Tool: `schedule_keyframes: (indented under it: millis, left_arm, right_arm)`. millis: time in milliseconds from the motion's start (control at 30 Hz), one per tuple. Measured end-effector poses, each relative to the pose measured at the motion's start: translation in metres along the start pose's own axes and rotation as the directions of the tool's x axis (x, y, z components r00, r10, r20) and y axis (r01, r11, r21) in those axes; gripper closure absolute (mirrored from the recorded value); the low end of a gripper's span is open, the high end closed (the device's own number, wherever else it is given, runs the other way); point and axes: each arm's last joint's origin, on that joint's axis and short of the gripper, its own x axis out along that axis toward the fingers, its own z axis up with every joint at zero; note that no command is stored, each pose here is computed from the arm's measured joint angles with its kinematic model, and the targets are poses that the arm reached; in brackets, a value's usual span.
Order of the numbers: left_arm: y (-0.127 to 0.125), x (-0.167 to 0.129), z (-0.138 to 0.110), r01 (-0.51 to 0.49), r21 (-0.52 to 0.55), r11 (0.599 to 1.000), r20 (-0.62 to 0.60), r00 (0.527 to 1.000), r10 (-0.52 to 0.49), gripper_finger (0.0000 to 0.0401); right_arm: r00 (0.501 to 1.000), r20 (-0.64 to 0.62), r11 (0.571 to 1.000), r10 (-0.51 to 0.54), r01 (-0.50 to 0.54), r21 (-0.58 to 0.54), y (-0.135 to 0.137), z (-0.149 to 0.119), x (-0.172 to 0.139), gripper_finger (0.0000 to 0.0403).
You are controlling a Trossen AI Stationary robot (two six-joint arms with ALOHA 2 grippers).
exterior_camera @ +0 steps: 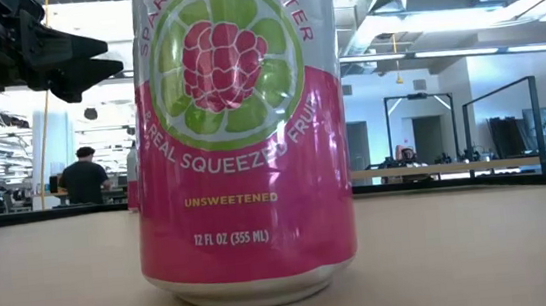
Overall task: Place canned beverage on shelf
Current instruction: Put the bottom pink-white soda can on the shelf
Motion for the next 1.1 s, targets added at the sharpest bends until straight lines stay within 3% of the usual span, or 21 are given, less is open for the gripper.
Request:
schedule_keyframes:
  millis: [133, 300, 467, 700, 1100]
  left_arm:
    - [0.000, 0.000, -0.001, 0.001, 0.003, 1.000, -0.006, 1.000, -0.001, 0.0118]
    - [0.000, 0.000, -0.001, 0.001, 0.007, 1.000, -0.011, 1.000, -0.001, 0.0118]
    - [0.000, 0.000, -0.001, 0.001, 0.007, 1.000, -0.011, 1.000, -0.001, 0.0118]
    - [0.000, 0.000, -0.001, 0.001, 0.007, 1.000, -0.010, 1.000, 0.000, 0.0118]
    - [0.000, 0.000, -0.001, 0.000, 0.007, 1.000, -0.010, 1.000, 0.000, 0.0118]
  right_arm:
    - [0.999, -0.034, 0.993, -0.016, 0.012, -0.114, 0.010, 0.009, 0.023, 0.0374]
    - [0.996, -0.088, 0.999, -0.032, 0.029, -0.038, -0.003, 0.017, 0.034, 0.0350]
    - [0.994, -0.109, 0.998, 0.014, -0.008, 0.061, -0.014, 0.011, 0.037, 0.0333]
    - [0.990, -0.143, 0.996, 0.020, -0.006, 0.094, -0.016, 0.007, 0.038, 0.0303]
    - [0.975, -0.220, 0.989, 0.015, 0.018, 0.148, -0.025, -0.004, 0.039, 0.0181]
